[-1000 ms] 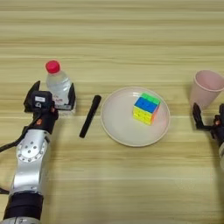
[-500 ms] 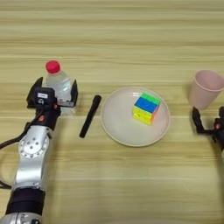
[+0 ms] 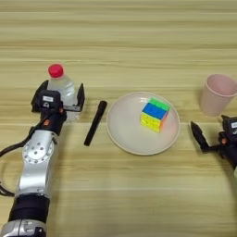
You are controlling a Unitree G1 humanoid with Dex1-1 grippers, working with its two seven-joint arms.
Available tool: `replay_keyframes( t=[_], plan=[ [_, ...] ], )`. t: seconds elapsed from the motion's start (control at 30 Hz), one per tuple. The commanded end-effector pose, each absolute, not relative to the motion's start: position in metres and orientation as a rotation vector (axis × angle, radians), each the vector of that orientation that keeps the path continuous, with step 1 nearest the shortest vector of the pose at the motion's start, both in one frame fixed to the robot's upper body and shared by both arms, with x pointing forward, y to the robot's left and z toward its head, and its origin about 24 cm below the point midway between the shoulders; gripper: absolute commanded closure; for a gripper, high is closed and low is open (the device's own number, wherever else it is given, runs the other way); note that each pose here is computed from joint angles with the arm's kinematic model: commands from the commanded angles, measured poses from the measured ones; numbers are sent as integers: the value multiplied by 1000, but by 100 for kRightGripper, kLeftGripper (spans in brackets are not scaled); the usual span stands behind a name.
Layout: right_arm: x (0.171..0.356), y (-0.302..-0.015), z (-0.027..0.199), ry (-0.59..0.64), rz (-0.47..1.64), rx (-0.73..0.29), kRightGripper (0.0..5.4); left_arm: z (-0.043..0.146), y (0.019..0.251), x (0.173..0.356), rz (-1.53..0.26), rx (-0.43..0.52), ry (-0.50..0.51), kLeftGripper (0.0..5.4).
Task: Move the objects on the table
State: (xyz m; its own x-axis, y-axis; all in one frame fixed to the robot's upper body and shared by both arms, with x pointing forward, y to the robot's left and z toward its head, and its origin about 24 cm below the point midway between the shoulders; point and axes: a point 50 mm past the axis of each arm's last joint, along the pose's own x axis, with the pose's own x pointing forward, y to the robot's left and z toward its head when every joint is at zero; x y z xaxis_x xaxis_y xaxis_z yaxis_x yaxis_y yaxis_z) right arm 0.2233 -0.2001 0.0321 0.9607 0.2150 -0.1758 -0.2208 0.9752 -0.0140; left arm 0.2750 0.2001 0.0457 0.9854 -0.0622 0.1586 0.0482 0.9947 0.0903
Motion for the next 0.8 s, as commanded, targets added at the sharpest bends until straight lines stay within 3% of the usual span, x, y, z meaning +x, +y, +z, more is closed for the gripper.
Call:
replay_keyframes(
  t=[0.03,0.6,0.8],
  plan=[
    [222,-200,33,181,229,-31,0,49,199,278,-59,65,-177,28],
    [223,-196,34,167,242,-42,0,53,197,277,-76,60,-197,185],
    [222,-188,44,92,278,-80,0,58,195,277,-86,67,-215,211]
  ],
)
